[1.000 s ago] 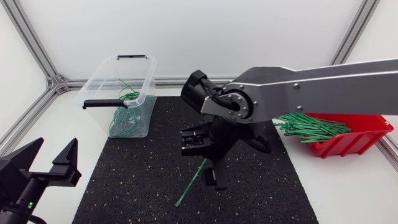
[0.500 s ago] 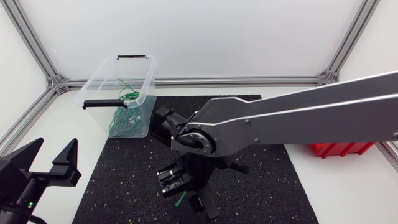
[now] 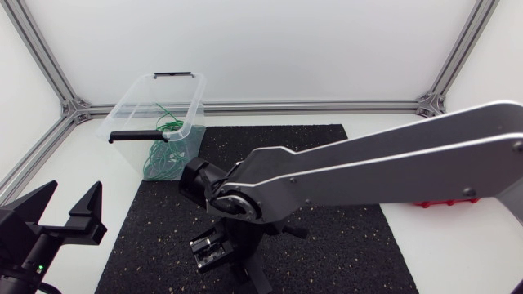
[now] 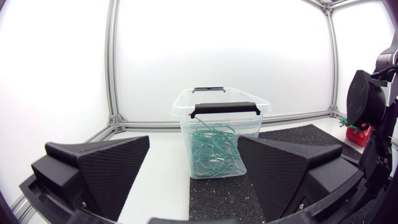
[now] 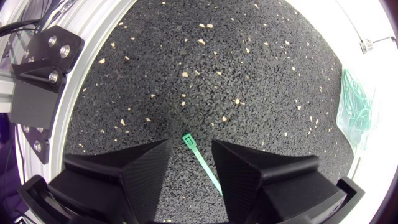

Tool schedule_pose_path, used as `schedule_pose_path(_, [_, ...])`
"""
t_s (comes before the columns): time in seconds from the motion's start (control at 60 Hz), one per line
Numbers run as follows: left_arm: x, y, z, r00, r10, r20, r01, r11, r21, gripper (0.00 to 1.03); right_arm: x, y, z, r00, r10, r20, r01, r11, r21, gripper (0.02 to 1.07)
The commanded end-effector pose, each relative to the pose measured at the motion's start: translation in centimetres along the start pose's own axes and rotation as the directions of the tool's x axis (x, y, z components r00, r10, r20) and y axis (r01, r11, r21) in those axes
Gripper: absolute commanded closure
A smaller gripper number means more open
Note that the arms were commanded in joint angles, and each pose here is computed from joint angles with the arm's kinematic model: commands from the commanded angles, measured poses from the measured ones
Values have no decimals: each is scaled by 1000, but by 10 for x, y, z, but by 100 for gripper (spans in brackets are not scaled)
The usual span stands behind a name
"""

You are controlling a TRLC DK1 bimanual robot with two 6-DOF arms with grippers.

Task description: Take a green cable tie from the red box, thread the tail through the head to close it, then place it in the transparent bin on the left.

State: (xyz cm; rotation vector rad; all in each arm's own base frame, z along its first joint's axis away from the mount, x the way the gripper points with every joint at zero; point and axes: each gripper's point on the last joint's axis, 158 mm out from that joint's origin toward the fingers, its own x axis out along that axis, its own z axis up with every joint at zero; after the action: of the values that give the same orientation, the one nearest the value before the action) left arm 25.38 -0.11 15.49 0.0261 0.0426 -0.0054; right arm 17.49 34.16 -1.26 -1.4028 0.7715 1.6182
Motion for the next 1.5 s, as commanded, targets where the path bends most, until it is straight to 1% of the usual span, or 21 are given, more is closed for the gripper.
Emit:
schedule_pose_path(0.0, [2, -3, -23, 998, -11, -54, 11, 1000, 3, 4, 8, 0, 2, 1000, 15, -7, -15, 999, -42, 64])
schedule_pose_path(0.1, [2, -3, -23, 998, -11, -54, 11, 1000, 3, 4, 10, 0, 2, 1000, 20, -11, -21, 998, -52, 66])
schedule_pose_path(0.183, [2, -3, -23, 998, -11, -54, 11, 1000, 3, 4, 10, 0, 1, 1000, 23, -15, -24, 998, -59, 70])
schedule_pose_path(0.517, [2, -3, -23, 999, -11, -53, 11, 1000, 3, 4, 12, 0, -4, 998, 32, -52, -37, 994, -102, 70])
schedule_pose_path(0.733, [2, -3, -23, 999, -11, -53, 11, 1000, 3, 4, 10, 3, -4, 996, 57, -71, -65, 991, -116, 70])
schedule_pose_path(1.117, [2, -3, -23, 999, -11, -53, 11, 1000, 3, 4, 18, 8, -2, 993, 83, -89, -94, 987, -131, 70])
schedule_pose_path(1.2, [2, -3, -23, 999, -12, -53, 12, 1000, 3, 4, 19, 8, -2, 992, 84, -90, -96, 987, -130, 77])
schedule_pose_path(1.267, [2, -3, -23, 998, -12, -54, 12, 1000, 3, 4, 19, 8, -2, 992, 84, -91, -95, 987, -132, 80])
schedule_pose_path(1.383, [2, -3, -23, 998, -14, -54, 14, 1000, 3, 4, 20, 9, -3, 992, 85, -94, -97, 986, -134, 81])
schedule_pose_path(1.417, [2, -3, -23, 998, -14, -54, 14, 1000, 3, 4, 20, 9, -4, 991, 89, -96, -102, 985, -137, 86])
schedule_pose_path(1.483, [2, -3, -23, 998, -14, -54, 14, 1000, 3, 4, 20, 10, -5, 990, 95, -104, -109, 984, -140, 87])
